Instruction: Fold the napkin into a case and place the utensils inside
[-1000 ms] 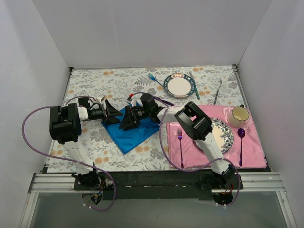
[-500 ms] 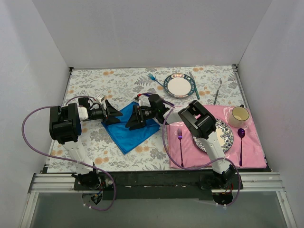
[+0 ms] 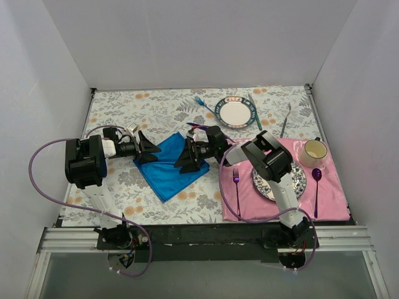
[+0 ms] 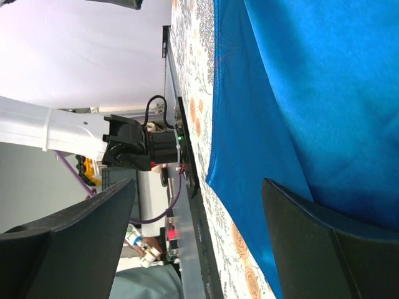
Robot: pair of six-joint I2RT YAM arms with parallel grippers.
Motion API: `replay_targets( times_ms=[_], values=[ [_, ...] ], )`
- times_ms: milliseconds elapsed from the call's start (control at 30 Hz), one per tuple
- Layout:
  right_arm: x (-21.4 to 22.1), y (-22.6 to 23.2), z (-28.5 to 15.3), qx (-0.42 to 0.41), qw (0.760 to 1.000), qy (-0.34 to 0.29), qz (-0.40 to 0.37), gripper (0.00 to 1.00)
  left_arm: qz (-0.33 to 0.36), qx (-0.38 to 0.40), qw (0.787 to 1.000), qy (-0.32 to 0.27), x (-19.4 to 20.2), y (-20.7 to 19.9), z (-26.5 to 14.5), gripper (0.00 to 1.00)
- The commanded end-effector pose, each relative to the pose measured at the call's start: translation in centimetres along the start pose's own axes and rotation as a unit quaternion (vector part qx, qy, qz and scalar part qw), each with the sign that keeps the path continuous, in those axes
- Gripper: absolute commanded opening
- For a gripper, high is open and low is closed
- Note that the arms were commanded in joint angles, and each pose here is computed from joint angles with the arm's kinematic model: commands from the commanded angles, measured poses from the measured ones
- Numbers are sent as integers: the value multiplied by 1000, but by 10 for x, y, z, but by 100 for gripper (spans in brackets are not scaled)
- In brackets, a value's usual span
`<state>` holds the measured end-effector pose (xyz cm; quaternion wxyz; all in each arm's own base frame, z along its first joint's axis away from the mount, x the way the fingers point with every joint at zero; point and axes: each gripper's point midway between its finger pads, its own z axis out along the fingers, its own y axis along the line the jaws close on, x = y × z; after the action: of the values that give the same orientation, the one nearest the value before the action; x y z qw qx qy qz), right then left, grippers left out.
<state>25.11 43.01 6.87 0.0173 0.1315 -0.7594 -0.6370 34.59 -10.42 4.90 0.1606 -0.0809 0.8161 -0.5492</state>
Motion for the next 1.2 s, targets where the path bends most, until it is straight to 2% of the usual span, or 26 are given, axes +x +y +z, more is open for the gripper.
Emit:
replay_targets(
  times_ms=[0,533,700,800,933,1000,1033,1100,1133,1167],
  values=[
    [2,10,-11,-5,1000,-7,9,91,7,-76,997,-12,-2,36,1,77],
    [7,7,-38,4,998,-19,53,88,6,-82,997,-10,-4,39,1,77],
    [-6,30,-35,-21,1000,-21,10,82,10,-70,998,-7,-4,33,1,76],
    [-26,62,-31,-44,998,-25,-46,74,37,-53,998,-13,-10,17,-2,76],
    [-49,90,-32,-47,992,-30,-115,50,85,-17,996,-13,-19,-23,-8,75],
    [-58,89,-35,-27,992,-27,-124,40,127,-16,992,-18,-28,-44,-13,75],
    [-60,78,-36,-9,987,-24,-158,31,140,-16,990,-19,-30,-50,-15,75],
    [-62,56,-38,33,986,-18,-163,24,161,-31,986,-28,-38,-61,-21,73],
    [-70,52,-38,46,973,-17,-226,19,167,-40,985,-32,-40,-62,-23,73],
    [-74,37,-36,69,969,-16,-235,18,171,-47,984,-34,-42,-63,-25,73]
  ],
)
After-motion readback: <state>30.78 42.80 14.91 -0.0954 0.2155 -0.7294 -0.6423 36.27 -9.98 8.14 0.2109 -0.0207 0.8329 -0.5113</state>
